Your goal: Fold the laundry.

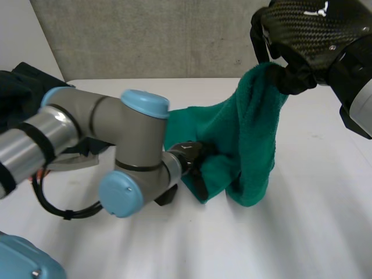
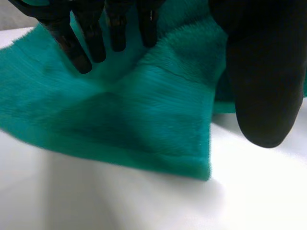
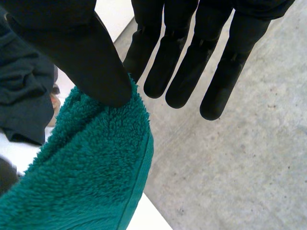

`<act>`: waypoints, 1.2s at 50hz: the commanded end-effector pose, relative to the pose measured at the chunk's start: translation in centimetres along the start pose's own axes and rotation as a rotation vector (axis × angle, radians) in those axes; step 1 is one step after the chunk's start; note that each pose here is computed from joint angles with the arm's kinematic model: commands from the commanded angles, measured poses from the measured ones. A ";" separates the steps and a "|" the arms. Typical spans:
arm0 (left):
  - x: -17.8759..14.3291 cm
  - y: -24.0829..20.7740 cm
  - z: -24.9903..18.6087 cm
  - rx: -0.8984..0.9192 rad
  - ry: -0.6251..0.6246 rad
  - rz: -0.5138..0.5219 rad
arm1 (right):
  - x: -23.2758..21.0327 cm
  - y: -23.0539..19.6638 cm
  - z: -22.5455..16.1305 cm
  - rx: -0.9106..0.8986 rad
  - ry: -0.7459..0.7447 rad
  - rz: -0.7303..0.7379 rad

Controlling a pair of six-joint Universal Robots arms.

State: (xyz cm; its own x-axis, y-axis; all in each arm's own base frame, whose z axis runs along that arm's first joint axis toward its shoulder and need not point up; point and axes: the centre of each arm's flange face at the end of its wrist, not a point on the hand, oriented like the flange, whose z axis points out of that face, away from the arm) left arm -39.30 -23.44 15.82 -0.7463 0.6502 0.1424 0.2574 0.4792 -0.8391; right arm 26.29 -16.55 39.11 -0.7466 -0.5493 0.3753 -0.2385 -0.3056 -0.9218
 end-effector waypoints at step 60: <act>1.9 0.3 -1.0 0.039 0.107 -0.008 | 1.9 -4.8 0.7 0.071 0.067 0.038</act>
State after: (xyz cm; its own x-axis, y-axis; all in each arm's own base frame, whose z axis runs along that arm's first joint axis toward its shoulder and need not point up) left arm -38.30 -23.22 17.01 -0.7155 0.6801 0.1598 0.2323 0.4473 -0.8637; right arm 25.87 -18.05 43.07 -0.8008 -0.5133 0.3086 -0.1625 -0.3098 -0.9368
